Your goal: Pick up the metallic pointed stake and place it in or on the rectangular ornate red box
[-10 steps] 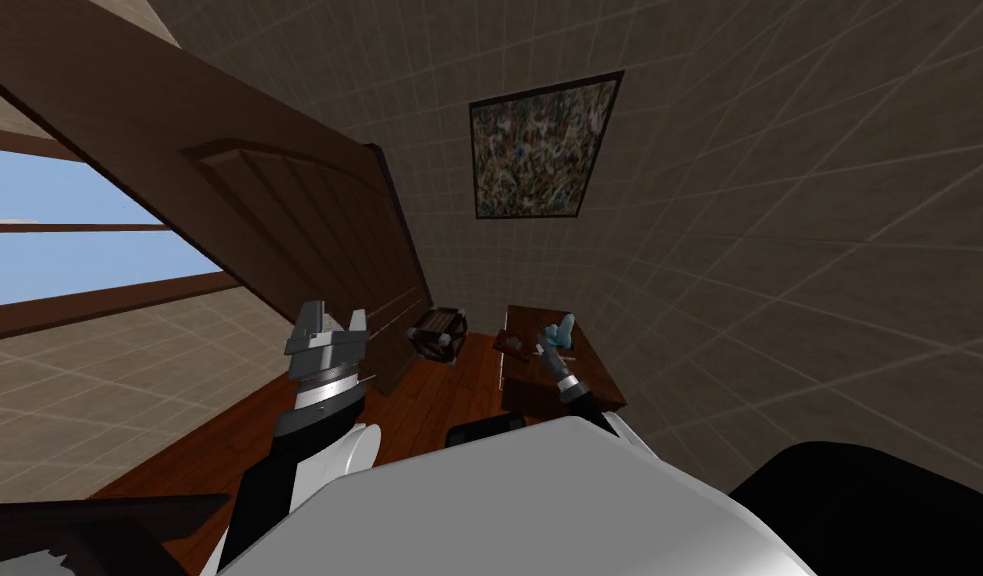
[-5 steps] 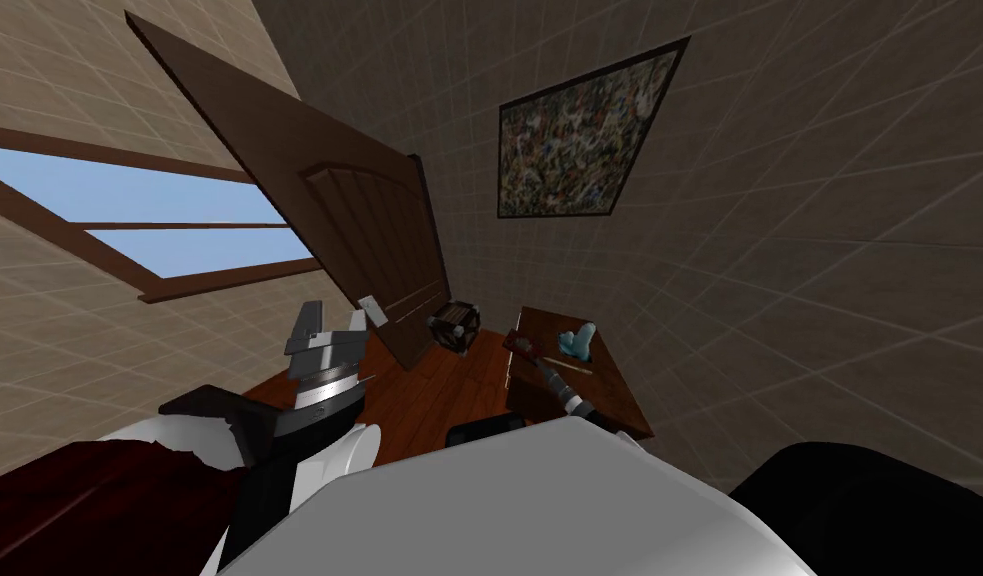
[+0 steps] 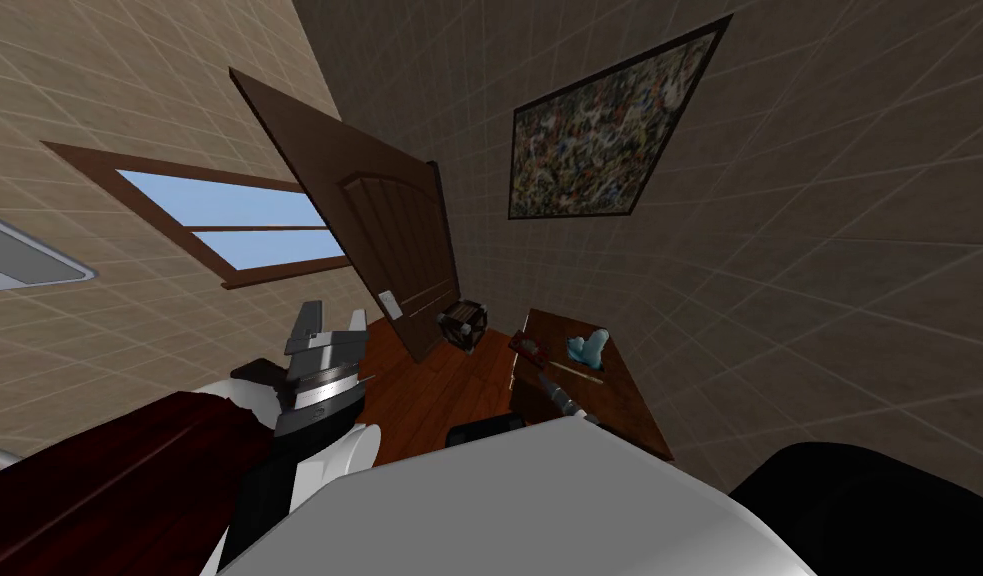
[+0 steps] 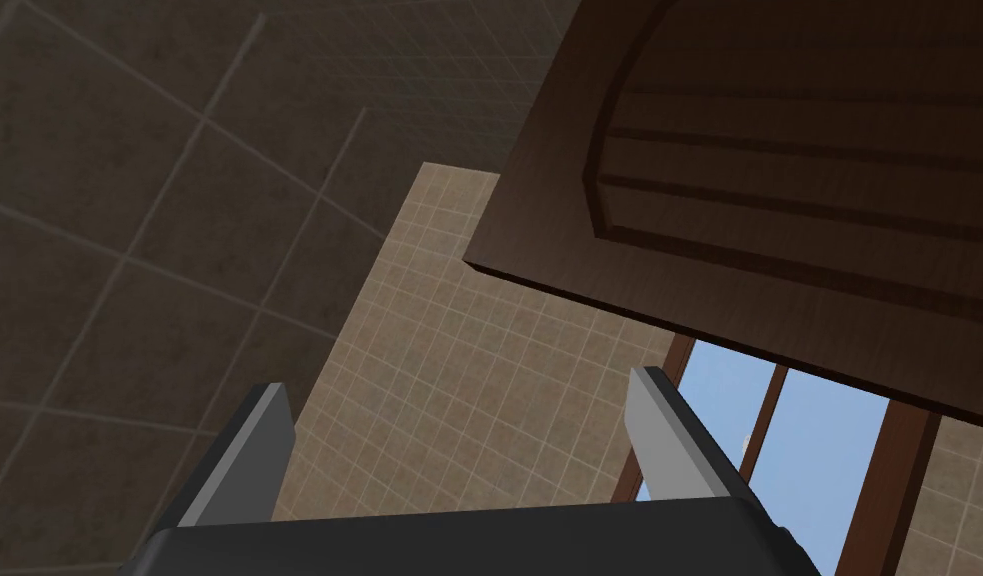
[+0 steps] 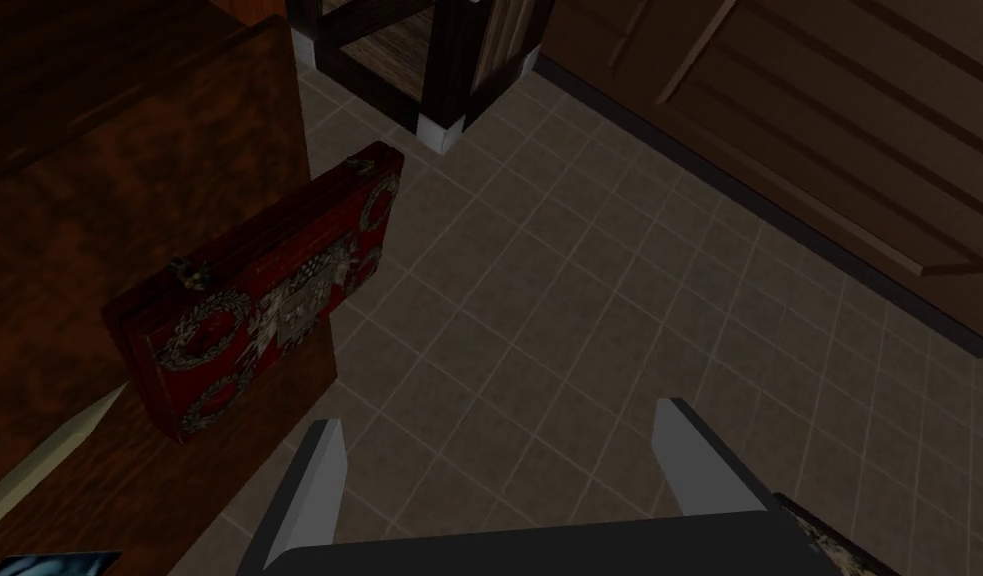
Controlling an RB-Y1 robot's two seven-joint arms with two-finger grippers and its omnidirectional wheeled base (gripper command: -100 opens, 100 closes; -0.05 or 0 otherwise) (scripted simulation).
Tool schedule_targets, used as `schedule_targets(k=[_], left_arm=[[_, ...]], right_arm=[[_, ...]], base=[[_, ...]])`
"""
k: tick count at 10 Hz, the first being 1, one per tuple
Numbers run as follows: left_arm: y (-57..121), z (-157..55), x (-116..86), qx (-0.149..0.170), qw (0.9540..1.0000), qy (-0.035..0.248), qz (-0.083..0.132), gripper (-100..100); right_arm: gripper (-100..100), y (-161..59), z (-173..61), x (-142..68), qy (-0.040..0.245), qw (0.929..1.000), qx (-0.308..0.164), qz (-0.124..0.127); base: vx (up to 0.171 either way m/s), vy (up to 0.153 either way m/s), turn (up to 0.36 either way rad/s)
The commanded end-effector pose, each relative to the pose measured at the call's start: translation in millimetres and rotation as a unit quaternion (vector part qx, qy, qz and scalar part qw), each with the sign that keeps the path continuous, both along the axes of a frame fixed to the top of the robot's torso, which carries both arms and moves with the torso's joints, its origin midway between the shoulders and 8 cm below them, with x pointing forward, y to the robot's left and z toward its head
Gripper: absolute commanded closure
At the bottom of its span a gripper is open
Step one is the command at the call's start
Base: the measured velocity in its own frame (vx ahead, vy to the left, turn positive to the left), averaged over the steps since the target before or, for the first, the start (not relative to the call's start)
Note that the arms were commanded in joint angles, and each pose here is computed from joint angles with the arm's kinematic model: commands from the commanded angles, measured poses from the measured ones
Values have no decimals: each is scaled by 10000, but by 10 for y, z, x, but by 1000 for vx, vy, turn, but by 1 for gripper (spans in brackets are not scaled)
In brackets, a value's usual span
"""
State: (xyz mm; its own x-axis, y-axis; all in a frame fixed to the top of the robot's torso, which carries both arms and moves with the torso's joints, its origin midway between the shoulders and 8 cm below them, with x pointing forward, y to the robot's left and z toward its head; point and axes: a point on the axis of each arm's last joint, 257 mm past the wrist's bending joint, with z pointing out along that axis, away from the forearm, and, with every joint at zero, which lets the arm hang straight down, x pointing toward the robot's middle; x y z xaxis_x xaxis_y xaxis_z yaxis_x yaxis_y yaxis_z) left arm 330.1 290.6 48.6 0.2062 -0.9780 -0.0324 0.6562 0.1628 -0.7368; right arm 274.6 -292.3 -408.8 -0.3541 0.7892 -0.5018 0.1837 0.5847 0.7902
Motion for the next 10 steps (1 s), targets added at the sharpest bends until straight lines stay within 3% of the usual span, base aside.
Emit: schedule_targets(k=[1,2,5,10], left_arm=[[0,0,0,0,10000,0,0,0],[0,0,0,0,10000,1,1,0],[0,0,0,0,10000,0,0,0],[1,0,0,0,10000,1,1,0]], right_arm=[[-100,-78,-136,-68,173,9997,-148,35],[-100,-160,-367,-254,474,9979,-412,134],[-100,-251,-583,-452,768,9944,-677,244],[-100,-266,-607,-474,802,9941,-685,234]], base=[[2,18,86],[-21,43,189],[-4,35,166],[27,-10,28]])
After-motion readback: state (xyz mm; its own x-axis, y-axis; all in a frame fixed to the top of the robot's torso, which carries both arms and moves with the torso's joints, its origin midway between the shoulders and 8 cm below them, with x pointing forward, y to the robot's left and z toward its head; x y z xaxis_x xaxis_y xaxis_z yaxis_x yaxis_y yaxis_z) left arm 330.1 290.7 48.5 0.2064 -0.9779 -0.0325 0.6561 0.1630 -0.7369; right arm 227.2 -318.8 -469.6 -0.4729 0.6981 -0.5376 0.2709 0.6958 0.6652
